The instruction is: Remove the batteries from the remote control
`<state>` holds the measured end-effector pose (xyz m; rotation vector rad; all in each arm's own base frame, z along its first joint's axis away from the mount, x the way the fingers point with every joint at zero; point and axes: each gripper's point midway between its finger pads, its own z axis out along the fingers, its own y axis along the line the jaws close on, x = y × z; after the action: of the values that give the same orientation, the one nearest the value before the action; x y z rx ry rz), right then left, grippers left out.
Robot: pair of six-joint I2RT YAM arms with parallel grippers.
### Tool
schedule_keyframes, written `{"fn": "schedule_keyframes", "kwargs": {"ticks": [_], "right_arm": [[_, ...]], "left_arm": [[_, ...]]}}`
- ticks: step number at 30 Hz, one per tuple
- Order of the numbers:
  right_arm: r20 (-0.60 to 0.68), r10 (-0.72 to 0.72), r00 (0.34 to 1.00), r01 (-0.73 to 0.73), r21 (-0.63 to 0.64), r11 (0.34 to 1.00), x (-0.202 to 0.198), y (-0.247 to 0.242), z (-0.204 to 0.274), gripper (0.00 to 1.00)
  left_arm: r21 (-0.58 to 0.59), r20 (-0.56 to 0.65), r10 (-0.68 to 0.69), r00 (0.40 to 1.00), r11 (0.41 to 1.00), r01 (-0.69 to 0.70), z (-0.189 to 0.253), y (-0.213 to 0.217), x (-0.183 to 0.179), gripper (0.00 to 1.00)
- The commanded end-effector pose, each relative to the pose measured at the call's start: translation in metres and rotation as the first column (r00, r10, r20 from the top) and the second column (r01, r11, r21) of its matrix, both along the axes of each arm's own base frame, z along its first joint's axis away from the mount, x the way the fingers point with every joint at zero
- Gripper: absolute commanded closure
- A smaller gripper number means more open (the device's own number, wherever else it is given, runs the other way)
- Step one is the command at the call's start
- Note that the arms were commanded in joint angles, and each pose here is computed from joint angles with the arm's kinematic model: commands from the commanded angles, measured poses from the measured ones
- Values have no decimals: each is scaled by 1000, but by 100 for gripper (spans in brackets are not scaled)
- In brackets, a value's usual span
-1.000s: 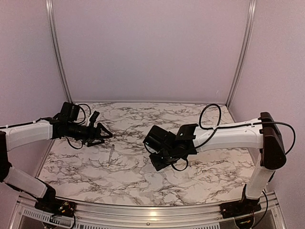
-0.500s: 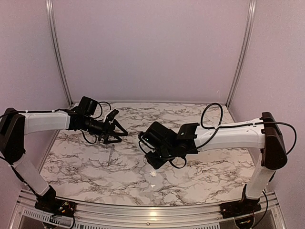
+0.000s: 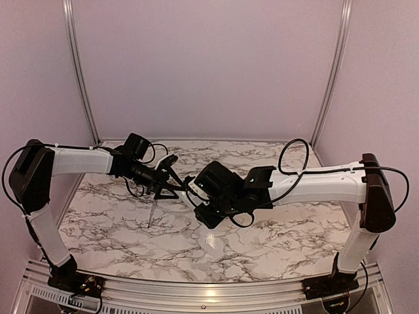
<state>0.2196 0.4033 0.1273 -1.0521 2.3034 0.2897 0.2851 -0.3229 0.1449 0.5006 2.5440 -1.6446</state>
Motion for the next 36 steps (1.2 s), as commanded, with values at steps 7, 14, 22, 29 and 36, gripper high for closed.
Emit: {"fn": "schedule_keyframes", "kwargs": {"ticks": [7, 14, 22, 29, 36], "right_arm": [[62, 40, 997, -44, 69, 997, 8, 21, 31, 77], [69, 52, 996, -56, 55, 997, 9, 22, 29, 77], [80, 60, 995, -63, 39, 997, 10, 21, 28, 77], [71, 50, 996, -53, 36, 998, 9, 17, 25, 77], [36, 3, 999, -5, 49, 999, 7, 14, 20, 62]], "left_arm": [[-58, -79, -118, 990, 992, 114, -2, -22, -15, 38], [-39, -104, -143, 984, 990, 139, -11, -21, -20, 51], [-56, -116, -174, 978, 984, 169, -7, -27, -26, 54], [-54, -121, -195, 973, 980, 190, -7, -30, -33, 76], [-22, -82, -173, 982, 985, 172, -4, -30, -30, 100]]}}
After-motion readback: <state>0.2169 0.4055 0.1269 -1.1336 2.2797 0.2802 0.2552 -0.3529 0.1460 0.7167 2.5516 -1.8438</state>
